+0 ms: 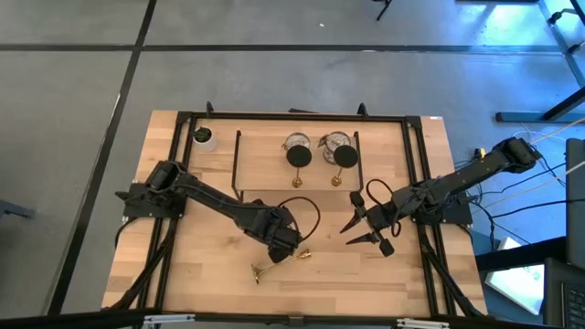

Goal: Pick & Place candle stick holders
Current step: Put the silver scented candle on the shelf

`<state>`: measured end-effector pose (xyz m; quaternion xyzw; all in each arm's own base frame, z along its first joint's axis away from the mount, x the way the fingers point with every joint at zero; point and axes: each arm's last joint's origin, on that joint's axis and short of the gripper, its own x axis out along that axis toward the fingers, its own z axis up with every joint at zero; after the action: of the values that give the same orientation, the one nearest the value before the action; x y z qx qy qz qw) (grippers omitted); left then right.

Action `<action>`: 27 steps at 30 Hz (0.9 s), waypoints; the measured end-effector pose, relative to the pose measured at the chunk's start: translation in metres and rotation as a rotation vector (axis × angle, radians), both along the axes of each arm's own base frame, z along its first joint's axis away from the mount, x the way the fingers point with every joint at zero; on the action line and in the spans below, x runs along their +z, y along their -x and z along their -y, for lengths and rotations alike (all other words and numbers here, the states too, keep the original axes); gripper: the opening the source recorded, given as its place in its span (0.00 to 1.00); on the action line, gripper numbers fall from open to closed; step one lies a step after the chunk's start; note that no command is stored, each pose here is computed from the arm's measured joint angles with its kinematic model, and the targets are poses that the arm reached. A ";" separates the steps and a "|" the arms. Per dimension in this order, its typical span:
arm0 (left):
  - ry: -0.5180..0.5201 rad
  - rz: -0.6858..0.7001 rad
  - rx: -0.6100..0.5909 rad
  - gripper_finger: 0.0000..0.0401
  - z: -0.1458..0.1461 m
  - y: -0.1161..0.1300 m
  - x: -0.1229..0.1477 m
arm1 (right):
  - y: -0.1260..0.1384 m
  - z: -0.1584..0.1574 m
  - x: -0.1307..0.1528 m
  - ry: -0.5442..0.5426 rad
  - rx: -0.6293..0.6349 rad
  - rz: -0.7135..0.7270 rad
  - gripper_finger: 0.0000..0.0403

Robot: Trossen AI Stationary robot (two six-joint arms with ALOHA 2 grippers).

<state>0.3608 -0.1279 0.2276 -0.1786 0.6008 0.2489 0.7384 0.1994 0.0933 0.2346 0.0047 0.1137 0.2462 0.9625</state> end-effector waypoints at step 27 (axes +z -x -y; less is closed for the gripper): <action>0.047 0.079 -0.046 0.87 0.012 -0.010 0.002 | 0.000 0.000 0.000 -0.014 -0.003 -0.004 0.39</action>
<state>0.3707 -0.1399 0.2292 -0.1917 0.5809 0.2103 0.7626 0.1995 0.0934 0.2349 0.0123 0.1138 0.2456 0.9626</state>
